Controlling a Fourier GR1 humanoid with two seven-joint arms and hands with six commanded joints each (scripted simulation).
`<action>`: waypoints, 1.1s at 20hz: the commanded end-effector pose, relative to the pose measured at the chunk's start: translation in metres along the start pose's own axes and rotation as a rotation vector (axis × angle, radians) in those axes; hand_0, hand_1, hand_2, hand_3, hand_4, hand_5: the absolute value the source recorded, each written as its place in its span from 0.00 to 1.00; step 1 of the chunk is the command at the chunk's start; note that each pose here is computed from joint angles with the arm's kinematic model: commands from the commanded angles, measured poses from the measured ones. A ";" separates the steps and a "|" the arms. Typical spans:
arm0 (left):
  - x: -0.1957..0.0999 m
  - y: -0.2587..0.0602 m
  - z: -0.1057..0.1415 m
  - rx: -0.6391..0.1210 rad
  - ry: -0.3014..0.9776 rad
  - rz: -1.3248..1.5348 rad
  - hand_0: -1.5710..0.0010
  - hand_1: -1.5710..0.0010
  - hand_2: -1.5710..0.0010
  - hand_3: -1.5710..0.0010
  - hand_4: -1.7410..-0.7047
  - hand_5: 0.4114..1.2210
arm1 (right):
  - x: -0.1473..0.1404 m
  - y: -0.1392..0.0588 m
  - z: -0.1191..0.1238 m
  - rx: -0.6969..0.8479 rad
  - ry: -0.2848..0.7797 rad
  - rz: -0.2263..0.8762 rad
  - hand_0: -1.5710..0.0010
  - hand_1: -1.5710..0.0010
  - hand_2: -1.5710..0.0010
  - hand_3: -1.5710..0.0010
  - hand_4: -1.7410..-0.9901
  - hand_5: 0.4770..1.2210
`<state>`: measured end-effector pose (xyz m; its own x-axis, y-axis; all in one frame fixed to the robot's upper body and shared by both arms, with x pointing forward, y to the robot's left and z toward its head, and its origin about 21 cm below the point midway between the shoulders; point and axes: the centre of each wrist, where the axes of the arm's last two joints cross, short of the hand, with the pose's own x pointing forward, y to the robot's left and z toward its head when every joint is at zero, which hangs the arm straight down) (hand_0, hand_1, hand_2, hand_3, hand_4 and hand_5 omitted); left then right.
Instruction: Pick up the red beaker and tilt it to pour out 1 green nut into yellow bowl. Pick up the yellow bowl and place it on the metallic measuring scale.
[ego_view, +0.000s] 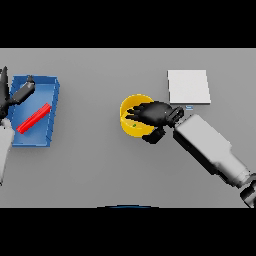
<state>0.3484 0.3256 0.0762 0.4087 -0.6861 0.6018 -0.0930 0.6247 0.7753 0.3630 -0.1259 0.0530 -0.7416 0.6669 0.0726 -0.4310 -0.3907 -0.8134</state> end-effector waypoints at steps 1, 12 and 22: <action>-0.003 -0.002 -0.001 -0.004 0.013 -0.006 1.00 1.00 1.00 1.00 0.96 0.35 | 0.003 0.001 -0.003 0.006 -0.001 -0.007 1.00 1.00 0.99 0.97 0.61 0.37; -0.003 0.002 -0.002 0.015 0.002 -0.011 1.00 1.00 1.00 1.00 0.96 0.35 | 0.000 0.002 0.001 0.079 -0.014 -0.057 0.19 0.19 0.25 0.36 0.16 0.89; -0.003 0.004 0.000 0.011 -0.004 -0.026 1.00 1.00 1.00 1.00 0.98 0.34 | -0.003 -0.006 0.011 0.027 -0.034 -0.059 0.02 0.02 0.15 0.12 0.02 0.99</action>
<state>0.3471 0.3306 0.0776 0.4077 -0.7034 0.5822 -0.0930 0.6023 0.7928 0.3621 -0.1332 0.0638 -0.7312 0.6676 0.1400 -0.4883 -0.3689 -0.7908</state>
